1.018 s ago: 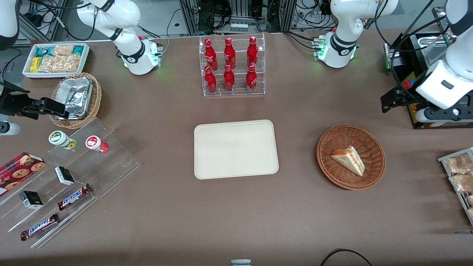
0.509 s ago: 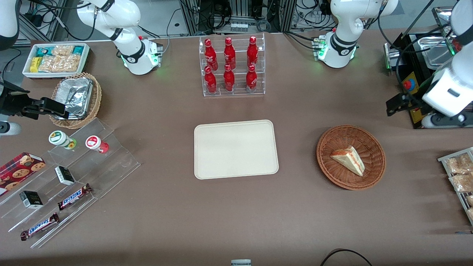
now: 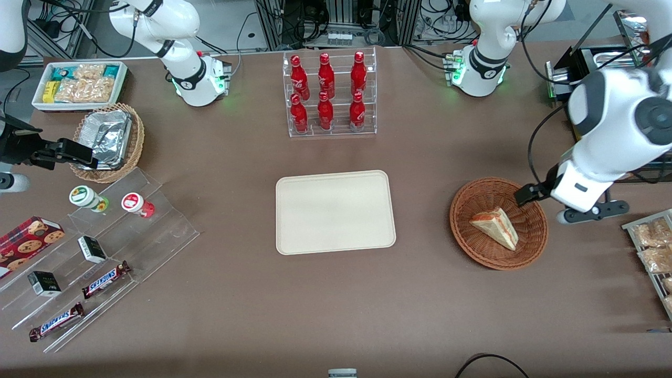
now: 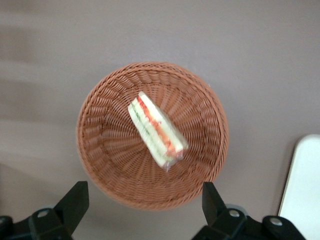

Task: Place sandwich from basket to tray
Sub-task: 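Lower the open left gripper over the wrapped sandwich in the wicker basket, then close the left gripper on the sandwich and lift it from the basket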

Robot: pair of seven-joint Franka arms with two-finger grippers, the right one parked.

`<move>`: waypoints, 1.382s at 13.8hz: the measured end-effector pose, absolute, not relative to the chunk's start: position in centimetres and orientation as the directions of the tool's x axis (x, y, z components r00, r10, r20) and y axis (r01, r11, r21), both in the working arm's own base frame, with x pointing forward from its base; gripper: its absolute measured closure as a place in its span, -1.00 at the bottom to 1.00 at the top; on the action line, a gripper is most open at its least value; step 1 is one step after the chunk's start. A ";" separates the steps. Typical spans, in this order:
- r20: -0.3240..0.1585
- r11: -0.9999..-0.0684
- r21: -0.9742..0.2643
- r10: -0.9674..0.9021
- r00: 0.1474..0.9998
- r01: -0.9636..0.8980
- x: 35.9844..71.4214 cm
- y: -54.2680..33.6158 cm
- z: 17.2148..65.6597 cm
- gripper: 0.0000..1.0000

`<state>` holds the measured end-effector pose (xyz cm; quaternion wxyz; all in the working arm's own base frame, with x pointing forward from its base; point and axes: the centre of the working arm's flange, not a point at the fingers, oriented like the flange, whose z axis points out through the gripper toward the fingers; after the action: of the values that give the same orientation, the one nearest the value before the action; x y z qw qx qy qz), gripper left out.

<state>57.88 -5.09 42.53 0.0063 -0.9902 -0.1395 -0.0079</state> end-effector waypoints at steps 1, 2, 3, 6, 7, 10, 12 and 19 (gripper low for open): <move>0.024 -0.940 -0.005 0.340 0.940 0.340 57.8 -5.1 41.2 -1.00; 0.028 -0.918 -0.001 0.397 0.917 0.397 57.8 -5.2 40.0 -1.00; 0.030 -0.896 0.004 0.445 0.895 0.445 57.8 -5.3 38.8 -1.00; 0.035 -0.860 0.014 0.510 0.859 0.510 57.9 -5.5 35.3 -1.00; 0.034 -0.855 0.015 0.518 0.855 0.518 57.9 -5.5 34.1 -1.00; 0.020 -0.845 0.009 0.535 0.845 0.535 57.8 -5.7 30.9 -1.00; 0.023 -0.843 0.013 0.538 0.843 0.537 57.5 -5.8 29.1 -1.00; 0.016 -0.833 0.014 0.554 0.832 0.554 56.3 -5.8 25.1 -0.69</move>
<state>56.29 -5.82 25.06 -0.0042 -0.9572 -0.2893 -0.0097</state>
